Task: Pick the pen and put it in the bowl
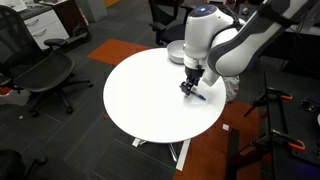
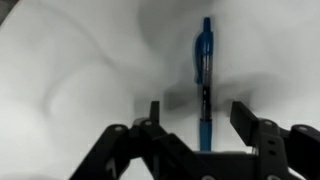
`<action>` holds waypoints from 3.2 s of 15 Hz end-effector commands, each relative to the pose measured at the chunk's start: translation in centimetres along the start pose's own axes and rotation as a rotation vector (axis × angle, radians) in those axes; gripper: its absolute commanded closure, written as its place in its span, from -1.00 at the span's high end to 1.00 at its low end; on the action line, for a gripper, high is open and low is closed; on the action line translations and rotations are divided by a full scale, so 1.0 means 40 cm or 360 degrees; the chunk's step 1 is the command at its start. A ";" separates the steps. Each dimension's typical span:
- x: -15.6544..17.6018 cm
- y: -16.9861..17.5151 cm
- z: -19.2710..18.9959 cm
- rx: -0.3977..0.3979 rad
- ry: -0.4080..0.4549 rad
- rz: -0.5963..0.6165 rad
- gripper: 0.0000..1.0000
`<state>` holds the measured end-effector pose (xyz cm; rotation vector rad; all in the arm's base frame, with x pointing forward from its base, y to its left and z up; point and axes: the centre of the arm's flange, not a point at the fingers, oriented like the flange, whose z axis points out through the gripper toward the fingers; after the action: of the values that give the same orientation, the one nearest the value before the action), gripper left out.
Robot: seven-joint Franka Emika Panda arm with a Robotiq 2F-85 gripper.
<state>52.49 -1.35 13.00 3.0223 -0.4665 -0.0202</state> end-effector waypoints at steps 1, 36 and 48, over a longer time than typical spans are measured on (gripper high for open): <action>0.011 -0.004 0.003 0.0004 -0.0003 0.0000 -0.15; 0.457 0.373 -0.350 -0.0143 0.0194 0.0973 -0.90; 0.468 0.378 -0.339 -0.0120 0.0202 0.0982 1.00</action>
<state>65.65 -20.23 27.28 2.6601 -1.2730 0.2036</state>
